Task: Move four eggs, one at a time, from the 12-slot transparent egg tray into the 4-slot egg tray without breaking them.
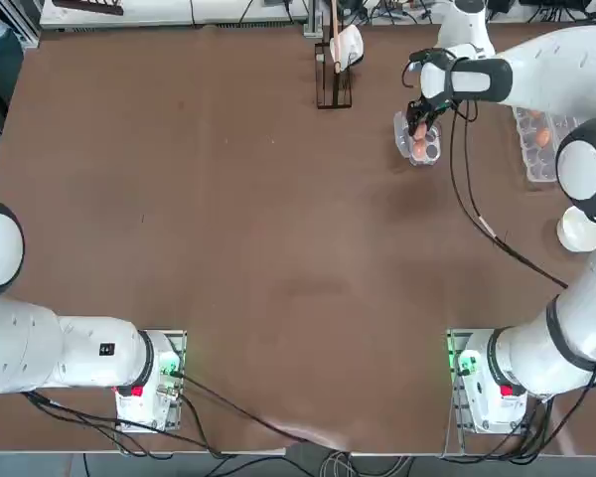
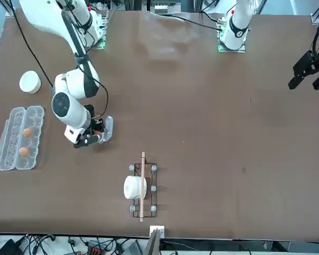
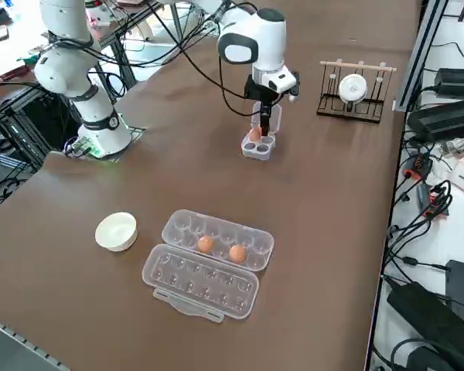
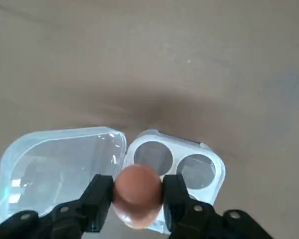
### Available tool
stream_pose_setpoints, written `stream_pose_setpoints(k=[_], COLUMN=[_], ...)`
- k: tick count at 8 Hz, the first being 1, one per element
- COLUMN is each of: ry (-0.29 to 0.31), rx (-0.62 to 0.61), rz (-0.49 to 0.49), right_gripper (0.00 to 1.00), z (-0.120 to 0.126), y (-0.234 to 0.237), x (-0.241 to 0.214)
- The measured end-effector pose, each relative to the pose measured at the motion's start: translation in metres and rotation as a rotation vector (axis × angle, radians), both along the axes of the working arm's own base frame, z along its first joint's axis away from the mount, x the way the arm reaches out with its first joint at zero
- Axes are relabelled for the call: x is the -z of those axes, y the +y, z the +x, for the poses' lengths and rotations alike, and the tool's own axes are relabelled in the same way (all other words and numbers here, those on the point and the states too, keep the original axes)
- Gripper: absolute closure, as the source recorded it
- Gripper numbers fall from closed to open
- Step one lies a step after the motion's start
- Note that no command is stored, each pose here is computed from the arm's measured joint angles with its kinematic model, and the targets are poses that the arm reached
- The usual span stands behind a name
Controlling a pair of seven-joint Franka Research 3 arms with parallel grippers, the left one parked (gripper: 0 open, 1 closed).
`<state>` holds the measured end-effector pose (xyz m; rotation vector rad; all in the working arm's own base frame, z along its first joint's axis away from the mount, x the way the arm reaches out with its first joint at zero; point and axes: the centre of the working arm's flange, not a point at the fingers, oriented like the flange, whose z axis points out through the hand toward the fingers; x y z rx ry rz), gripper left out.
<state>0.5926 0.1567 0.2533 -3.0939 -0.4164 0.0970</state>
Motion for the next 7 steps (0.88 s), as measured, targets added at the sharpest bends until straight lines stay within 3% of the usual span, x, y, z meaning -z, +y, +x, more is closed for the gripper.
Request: stream_pose_setpoints(k=[7], ry=[-0.009], rx=[0.013], rz=[-0.004], right_gripper=[0.39], z=[0.004], y=[-0.008], x=[0.013])
